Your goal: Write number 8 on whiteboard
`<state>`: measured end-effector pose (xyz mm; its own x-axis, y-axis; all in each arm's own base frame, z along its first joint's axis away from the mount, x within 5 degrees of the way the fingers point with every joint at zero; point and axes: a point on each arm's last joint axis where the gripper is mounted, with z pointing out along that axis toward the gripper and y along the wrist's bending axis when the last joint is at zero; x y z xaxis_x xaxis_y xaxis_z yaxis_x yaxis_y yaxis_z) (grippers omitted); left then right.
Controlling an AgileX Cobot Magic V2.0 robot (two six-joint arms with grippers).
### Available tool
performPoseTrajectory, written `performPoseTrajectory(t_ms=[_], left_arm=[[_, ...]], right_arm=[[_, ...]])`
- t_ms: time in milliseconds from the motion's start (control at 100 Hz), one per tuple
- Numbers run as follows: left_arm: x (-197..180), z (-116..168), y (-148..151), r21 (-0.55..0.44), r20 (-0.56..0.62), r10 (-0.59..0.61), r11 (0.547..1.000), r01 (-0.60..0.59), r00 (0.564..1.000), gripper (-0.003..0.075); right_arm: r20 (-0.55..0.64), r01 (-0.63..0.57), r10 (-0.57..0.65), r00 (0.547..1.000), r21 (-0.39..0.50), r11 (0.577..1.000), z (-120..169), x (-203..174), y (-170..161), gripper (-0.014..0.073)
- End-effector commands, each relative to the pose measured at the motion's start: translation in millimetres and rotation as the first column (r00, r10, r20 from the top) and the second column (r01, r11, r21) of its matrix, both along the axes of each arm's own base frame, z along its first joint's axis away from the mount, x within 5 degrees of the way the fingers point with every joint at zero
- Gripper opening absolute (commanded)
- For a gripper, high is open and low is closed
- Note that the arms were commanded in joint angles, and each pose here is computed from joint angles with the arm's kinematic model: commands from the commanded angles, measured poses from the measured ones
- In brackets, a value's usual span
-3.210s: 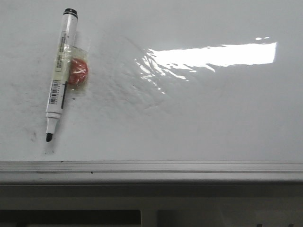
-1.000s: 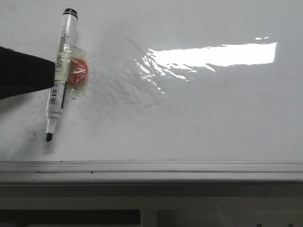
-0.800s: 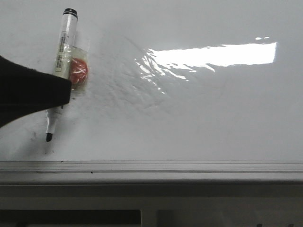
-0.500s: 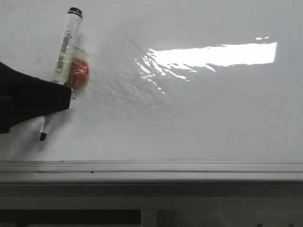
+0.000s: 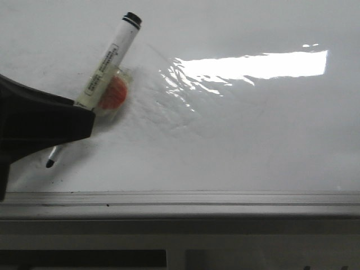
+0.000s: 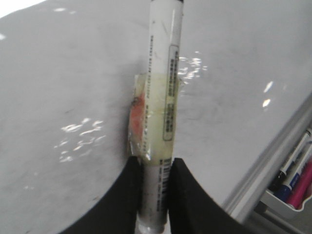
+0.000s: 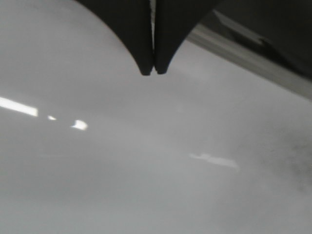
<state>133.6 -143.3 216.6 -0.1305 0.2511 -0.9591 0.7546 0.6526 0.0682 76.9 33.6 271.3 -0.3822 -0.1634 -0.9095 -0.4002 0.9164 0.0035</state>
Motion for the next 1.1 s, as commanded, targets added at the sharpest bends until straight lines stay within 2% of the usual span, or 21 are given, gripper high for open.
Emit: performPoseTrajectory(t_ms=[0,60,120,210,290,480,610,900,950,1000,1090], left_arm=[[0.0,19.9,-8.0,-0.046,0.147,-0.07,0.996,0.078,0.987,-0.002],[-1.2,20.9,-9.7,-0.024,0.172,-0.1,0.994,0.106,0.98,-0.002],[-3.6,22.4,-12.6,0.016,0.218,-0.156,0.988,0.156,0.963,-0.002],[-7.1,24.0,-15.2,0.059,0.284,-0.22,0.976,0.211,0.933,-0.002],[-9.2,25.5,-16.6,0.082,0.328,-0.254,0.967,0.241,0.91,-0.002],[-9.3,26.5,-16.8,0.074,0.336,-0.253,0.967,0.242,0.907,-0.002],[-9.3,26.5,-16.8,0.074,0.336,-0.253,0.967,0.242,0.907,-0.002],[-9.3,26.6,-16.8,0.073,0.336,-0.253,0.967,0.242,0.907,-0.002],[-9.4,26.7,-16.9,0.072,0.337,-0.253,0.967,0.243,0.907,-0.002],[-9.4,26.9,-16.9,0.07,0.339,-0.253,0.967,0.244,0.906,-0.002],[-9.4,26.8,-16.9,0.072,0.338,-0.253,0.967,0.243,0.907,0.002]], right_arm=[[0.053,-0.112,0.113,0.992,-0.016,0.994,25.6,9.3,12.5,-0.0053],[0.035,-0.185,0.186,0.982,-0.021,0.982,33.7,13.8,22.4,-0.0015],[0.035,-0.277,0.277,0.96,-0.018,0.961,45.1,19.4,37.5,0.0113],[0.051,-0.351,0.351,0.935,-0.013,0.936,54.6,25.4,53.9,0.0281],[0.059,-0.418,0.418,0.907,-0.011,0.908,62.0,31.2,72.5,0.0356],[0.082,-0.487,0.485,0.871,0.004,0.873,67.6,46.1,109.6,0.0343],[0.05,-0.479,0.477,0.878,0.053,0.876,67.1,58.1,125.9,0.0343],[0.009,-0.468,0.468,0.884,0.043,0.883,62.1,82.6,151.6,0.0339],[-0.001,-0.468,0.469,0.883,0.045,0.882,61.6,84.4,153.9,0.0304],[-0.007,-0.465,0.466,0.885,0.056,0.884,60.9,85.1,154.9,0.0233],[-0.012,-0.464,0.465,0.885,0.062,0.884,60.6,85.0,155.1,0.0043]])
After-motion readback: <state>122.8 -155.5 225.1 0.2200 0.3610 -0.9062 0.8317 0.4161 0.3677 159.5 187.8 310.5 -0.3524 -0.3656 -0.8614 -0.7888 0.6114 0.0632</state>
